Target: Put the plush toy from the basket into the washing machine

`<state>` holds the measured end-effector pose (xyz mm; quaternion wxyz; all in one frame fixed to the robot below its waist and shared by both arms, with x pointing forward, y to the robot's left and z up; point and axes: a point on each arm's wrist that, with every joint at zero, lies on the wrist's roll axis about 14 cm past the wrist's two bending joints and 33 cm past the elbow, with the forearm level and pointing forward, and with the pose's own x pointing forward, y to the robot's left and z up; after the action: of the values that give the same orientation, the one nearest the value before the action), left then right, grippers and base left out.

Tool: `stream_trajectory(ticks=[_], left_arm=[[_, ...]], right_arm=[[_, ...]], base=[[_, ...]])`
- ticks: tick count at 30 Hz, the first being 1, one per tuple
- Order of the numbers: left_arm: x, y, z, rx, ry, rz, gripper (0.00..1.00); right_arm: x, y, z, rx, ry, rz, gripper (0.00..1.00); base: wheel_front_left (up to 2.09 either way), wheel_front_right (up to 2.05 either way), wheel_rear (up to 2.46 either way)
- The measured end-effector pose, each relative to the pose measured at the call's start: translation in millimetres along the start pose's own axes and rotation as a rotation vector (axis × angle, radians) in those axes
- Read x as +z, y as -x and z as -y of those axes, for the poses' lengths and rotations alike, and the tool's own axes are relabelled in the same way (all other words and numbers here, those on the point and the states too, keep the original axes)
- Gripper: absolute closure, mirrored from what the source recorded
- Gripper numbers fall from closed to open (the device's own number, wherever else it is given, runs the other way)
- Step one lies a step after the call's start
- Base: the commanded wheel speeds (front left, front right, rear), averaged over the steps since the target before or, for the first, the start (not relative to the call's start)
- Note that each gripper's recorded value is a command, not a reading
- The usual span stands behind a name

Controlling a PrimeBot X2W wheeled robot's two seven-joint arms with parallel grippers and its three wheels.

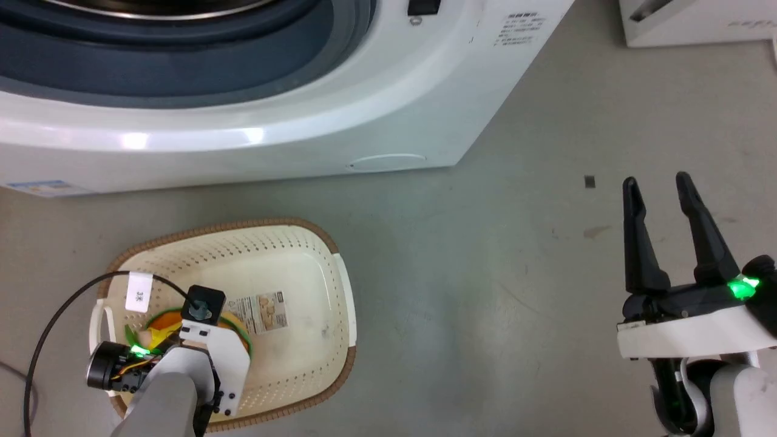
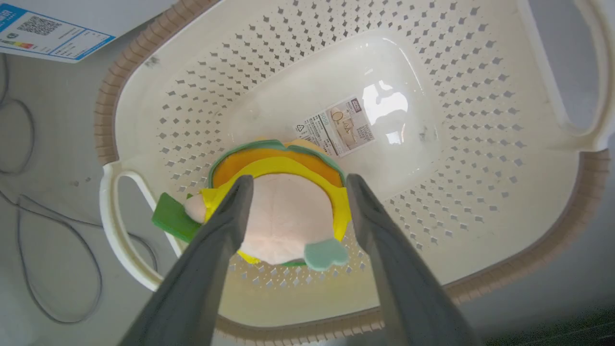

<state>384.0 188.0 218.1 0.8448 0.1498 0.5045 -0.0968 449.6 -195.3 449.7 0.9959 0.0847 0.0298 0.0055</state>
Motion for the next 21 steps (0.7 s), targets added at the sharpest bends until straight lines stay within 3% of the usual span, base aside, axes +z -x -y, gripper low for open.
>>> stream_trajectory(ticks=[21], left_arm=[[-62.2, -51.9, 3.7, -0.037, -0.076, -0.282, 0.00]], right_arm=[[-43.8, -30.0, 12.6, -0.024, -0.030, -0.039, 0.00]], base=[[0.00, 0.00, 0.00]])
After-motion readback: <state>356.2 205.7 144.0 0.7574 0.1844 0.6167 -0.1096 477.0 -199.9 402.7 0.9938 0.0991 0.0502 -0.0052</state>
